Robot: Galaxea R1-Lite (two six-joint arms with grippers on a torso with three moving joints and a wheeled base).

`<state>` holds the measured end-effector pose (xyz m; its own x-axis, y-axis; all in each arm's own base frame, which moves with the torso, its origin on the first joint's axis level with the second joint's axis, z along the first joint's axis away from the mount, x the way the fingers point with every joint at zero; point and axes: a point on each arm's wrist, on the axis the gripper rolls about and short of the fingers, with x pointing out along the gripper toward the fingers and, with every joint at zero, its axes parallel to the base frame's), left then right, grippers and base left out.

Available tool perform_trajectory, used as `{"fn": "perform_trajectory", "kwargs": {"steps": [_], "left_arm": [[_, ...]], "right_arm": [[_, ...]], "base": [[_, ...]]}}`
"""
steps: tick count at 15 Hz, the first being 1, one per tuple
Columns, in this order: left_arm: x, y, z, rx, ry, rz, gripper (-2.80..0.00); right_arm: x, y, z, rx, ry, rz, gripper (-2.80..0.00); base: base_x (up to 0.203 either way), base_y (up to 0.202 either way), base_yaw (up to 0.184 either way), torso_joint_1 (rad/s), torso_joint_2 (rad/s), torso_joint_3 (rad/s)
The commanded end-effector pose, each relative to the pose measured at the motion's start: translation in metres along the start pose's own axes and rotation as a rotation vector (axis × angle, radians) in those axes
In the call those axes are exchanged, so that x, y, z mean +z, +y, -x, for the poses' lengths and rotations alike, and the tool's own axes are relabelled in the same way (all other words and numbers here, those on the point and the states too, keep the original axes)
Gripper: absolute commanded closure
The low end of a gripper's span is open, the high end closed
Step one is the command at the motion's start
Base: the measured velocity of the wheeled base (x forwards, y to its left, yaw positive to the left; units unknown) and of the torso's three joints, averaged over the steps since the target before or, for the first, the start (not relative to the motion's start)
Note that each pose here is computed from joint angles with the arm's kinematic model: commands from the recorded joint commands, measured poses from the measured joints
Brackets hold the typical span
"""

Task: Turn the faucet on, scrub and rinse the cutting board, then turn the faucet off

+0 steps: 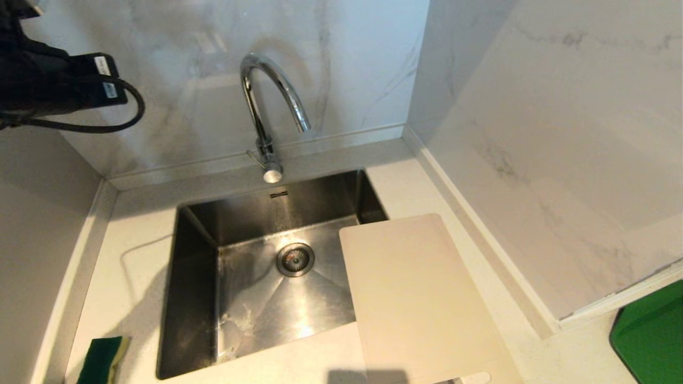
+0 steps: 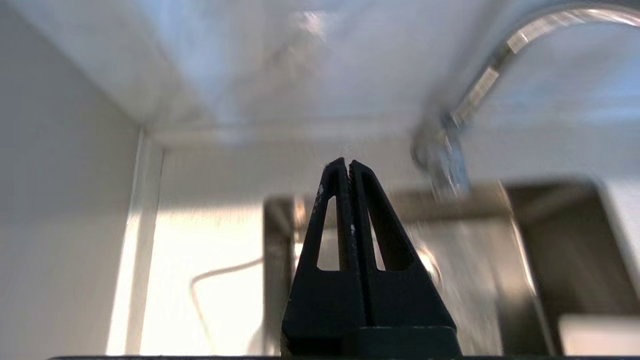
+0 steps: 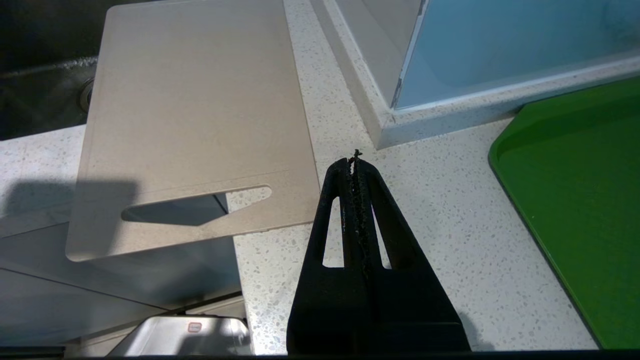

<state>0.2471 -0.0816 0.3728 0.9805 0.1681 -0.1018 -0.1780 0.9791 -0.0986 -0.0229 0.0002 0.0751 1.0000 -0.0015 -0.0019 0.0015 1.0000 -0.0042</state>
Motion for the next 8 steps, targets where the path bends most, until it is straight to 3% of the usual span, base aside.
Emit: {"fn": "perform_trajectory", "kwargs": {"steps": [1, 4, 6, 8], "left_arm": [[0.002, 0.032, 0.058, -0.024, -0.028, 0.018, 0.0], [-0.023, 0.058, 0.084, 0.01, 0.012, -0.03, 0.0], [-0.034, 0.073, 0.081, 0.096, 0.04, -0.044, 0.0], [-0.046, 0.089, 0.079, 0.132, 0.076, -0.041, 0.0]], "right_arm": [[0.0, 0.0, 0.0, 0.0, 0.0, 0.0, 0.0], [0.0, 0.0, 0.0, 0.0, 0.001, 0.0, 0.0], [0.0, 0.0, 0.0, 0.0, 0.0, 0.0, 0.0], [0.0, 0.0, 0.0, 0.0, 0.0, 0.0, 0.0]], "base": [[0.0, 0.0, 0.0, 0.0, 0.0, 0.0], [0.0, 0.0, 0.0, 0.0, 0.0, 0.0], [0.0, 0.0, 0.0, 0.0, 0.0, 0.0], [0.0, 0.0, 0.0, 0.0, 0.0, 0.0]]}}
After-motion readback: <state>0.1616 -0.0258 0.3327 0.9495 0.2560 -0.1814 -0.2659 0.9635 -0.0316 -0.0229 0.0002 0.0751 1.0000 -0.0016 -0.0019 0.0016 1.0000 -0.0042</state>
